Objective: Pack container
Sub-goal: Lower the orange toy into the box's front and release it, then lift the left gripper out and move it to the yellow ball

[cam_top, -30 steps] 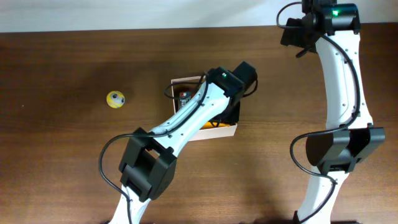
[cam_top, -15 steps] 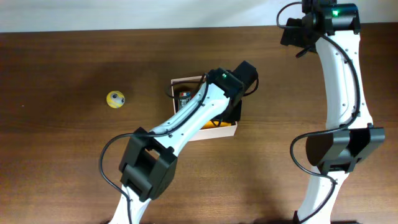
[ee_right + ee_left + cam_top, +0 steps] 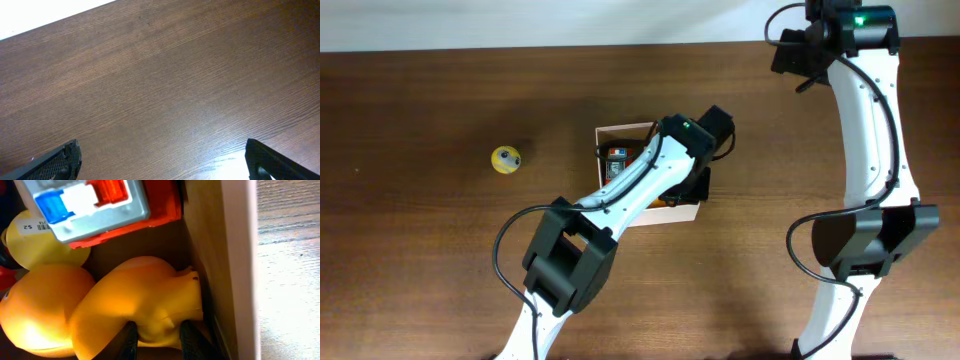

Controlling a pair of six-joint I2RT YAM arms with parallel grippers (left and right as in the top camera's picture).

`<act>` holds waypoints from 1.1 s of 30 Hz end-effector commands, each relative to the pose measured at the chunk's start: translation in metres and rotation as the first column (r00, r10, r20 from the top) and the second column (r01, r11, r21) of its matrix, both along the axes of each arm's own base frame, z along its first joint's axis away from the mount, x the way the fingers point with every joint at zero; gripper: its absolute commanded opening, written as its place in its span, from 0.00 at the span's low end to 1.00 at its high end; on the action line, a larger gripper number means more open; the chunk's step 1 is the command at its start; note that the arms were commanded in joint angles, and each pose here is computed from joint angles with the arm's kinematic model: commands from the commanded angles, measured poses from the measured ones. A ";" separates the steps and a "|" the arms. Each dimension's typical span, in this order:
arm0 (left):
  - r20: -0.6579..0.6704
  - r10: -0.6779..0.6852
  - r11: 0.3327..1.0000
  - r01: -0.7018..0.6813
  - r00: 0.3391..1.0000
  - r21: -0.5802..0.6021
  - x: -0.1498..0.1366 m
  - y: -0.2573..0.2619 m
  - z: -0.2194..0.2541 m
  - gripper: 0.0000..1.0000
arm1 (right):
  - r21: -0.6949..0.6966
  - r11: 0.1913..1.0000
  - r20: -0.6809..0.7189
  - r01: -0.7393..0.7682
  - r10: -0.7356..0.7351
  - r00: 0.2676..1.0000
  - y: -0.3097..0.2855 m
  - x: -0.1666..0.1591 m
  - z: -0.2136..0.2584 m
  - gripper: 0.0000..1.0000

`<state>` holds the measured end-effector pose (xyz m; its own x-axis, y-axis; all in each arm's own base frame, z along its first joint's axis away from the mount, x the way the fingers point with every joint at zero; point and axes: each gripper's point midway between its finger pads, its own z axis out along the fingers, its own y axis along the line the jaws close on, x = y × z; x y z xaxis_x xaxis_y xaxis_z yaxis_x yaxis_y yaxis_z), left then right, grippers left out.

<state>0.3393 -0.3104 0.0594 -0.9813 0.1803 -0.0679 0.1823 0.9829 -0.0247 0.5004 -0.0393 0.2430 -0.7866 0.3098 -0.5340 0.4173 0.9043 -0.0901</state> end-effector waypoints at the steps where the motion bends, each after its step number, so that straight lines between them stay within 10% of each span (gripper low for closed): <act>1: -0.038 -0.016 1.000 0.017 0.999 0.020 -0.005 0.004 -0.013 0.30 | -0.013 1.000 -0.003 0.007 -0.007 1.000 -0.006 -0.001 0.001 0.99; 29: 0.138 -0.063 0.997 0.069 0.988 -0.041 0.038 -0.010 0.049 0.31 | -0.013 1.000 -0.003 0.007 -0.007 1.000 -0.006 -0.001 0.001 0.99; 33: 0.221 0.013 0.997 0.005 0.975 -0.080 0.070 0.010 0.093 0.47 | -0.013 1.000 -0.002 0.007 -0.007 1.000 -0.006 -0.001 0.001 0.99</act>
<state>0.3760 -0.3206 0.1179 -0.9527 0.2205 -0.2090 0.2378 0.9694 -0.0613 0.5004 -0.0393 0.2430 -0.7866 0.3098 -0.5340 0.4173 0.9043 -0.0901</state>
